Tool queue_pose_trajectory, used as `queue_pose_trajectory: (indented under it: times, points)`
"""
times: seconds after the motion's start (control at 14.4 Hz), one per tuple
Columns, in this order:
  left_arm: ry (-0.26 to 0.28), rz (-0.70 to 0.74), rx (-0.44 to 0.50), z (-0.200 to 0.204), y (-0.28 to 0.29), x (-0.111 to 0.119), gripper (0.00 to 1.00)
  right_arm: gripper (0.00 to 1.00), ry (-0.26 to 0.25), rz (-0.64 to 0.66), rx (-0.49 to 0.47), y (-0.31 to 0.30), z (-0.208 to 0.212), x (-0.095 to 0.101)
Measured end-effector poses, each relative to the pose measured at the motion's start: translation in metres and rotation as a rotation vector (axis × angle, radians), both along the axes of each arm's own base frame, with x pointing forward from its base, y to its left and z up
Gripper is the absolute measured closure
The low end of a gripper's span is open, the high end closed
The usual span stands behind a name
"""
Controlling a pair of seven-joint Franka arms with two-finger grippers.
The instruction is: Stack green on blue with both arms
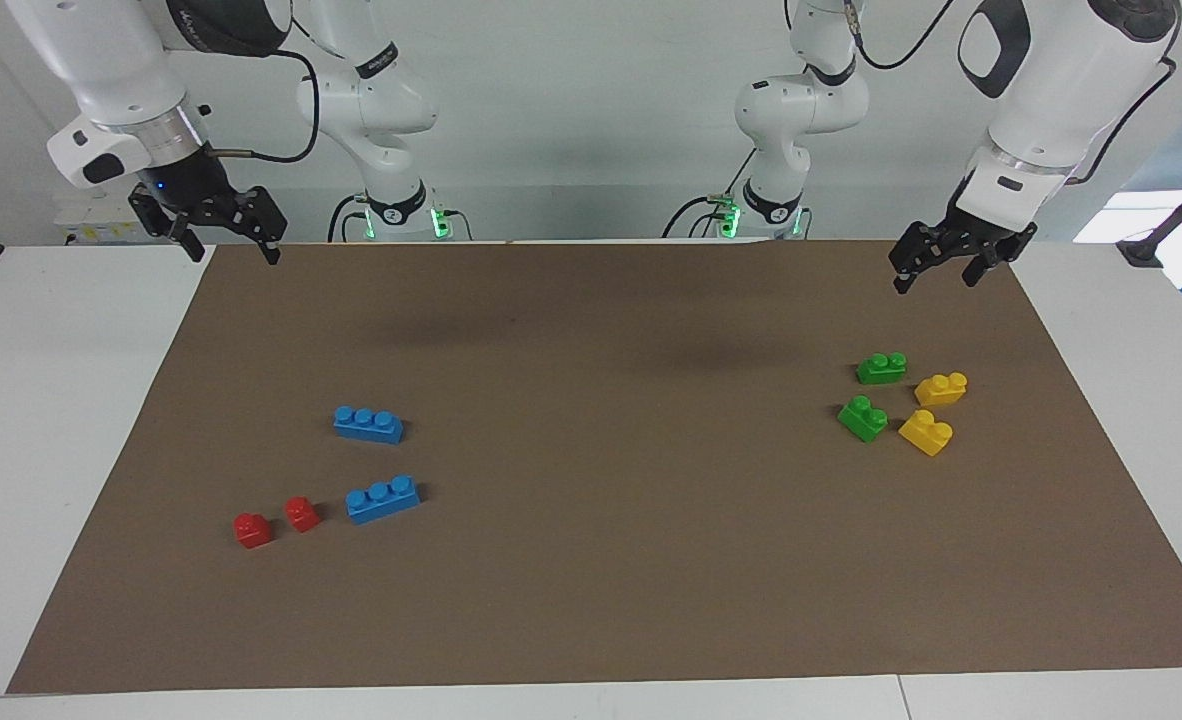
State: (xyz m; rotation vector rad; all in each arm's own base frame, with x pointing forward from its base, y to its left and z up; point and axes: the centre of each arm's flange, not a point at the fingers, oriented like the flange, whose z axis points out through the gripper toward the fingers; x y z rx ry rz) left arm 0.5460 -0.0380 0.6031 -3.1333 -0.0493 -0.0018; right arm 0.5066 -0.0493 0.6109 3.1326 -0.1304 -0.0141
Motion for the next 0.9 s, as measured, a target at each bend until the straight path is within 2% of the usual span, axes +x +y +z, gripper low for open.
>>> queue_pose_trajectory:
  times: [0.62, 0.9]
  points:
    - [-0.009, 0.007, -0.001, 0.000, 0.000, 0.001, 0.00, 0.00, -0.006, -0.015, 0.000, -0.008, 0.001, -0.001]
    - [-0.048, 0.198, -0.006, -0.031, 0.000, 0.005, 0.00, 0.00, -0.011, -0.015, -0.001, -0.008, 0.002, -0.001]
